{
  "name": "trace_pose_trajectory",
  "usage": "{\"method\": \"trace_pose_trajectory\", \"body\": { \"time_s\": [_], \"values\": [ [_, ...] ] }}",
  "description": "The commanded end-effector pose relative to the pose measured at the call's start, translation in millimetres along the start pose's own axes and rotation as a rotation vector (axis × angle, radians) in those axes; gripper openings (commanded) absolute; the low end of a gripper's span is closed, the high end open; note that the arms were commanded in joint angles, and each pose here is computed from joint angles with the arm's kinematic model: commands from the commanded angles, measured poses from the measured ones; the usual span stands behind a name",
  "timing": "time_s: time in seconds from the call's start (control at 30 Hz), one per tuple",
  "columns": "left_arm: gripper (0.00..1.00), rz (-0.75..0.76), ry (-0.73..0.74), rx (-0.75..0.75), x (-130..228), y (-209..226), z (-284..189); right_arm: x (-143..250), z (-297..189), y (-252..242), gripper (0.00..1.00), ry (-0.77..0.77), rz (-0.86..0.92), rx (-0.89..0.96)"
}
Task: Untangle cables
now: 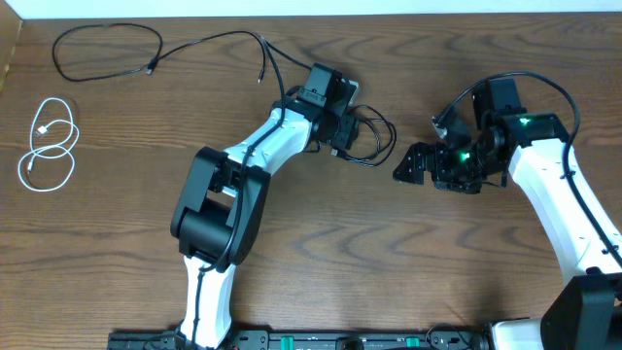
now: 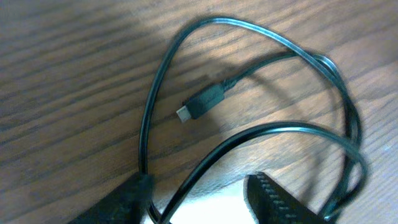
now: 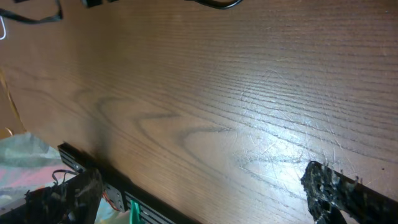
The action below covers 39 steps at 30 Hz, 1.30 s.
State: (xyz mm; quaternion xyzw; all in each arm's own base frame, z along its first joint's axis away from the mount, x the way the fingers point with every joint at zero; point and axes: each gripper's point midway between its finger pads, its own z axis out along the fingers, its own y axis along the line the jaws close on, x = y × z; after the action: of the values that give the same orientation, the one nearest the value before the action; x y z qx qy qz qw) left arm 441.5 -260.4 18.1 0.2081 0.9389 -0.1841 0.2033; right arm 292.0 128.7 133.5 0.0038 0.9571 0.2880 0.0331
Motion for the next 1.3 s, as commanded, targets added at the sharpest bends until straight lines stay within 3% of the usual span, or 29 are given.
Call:
{"method": "trace_pose_trajectory", "body": {
  "time_s": [0.0, 0.1, 0.17, 0.33, 0.6, 0.8, 1.0, 1.27],
  "values": [
    [0.38, 0.011, 0.003, 0.008, 2.8, 3.3, 8.2, -2.2, -3.8, 6.8, 0.99, -0.010, -0.028, -0.019],
    [0.15, 0.012, -0.016, 0.009, -3.1, 2.5, 5.2, -1.8, -3.8, 6.7, 0.99, -0.009, -0.027, -0.019],
    [0.08, 0.007, -0.029, 0.010, -8.6, 0.6, -0.5, -1.7, -3.8, 6.7, 0.99, -0.009, -0.026, -0.019],
    [0.08, -0.020, -0.118, 0.023, -35.4, -11.8, -37.1, -1.8, -3.8, 6.7, 0.99, -0.009, -0.026, -0.019],
    [0.07, 0.041, -0.351, 0.241, -87.4, -79.6, -159.1, -5.1, -3.8, 7.8, 0.99, -0.021, -0.023, -0.023],
    [0.08, -0.047, -0.477, 0.302, -102.7, -102.4, -234.7, -13.4, -4.3, 18.0, 0.99, -0.049, 0.011, -0.076],
    [0.07, -0.089, -0.477, 0.380, -98.9, -118.4, -256.6, -29.8, -13.8, 59.4, 0.99, -0.092, -0.014, -0.307],
    [0.08, -0.230, -0.399, 0.334, -85.2, -105.9, -245.0, -56.5, -31.2, 70.2, 0.99, -0.159, 0.105, -0.423]
  ]
}}
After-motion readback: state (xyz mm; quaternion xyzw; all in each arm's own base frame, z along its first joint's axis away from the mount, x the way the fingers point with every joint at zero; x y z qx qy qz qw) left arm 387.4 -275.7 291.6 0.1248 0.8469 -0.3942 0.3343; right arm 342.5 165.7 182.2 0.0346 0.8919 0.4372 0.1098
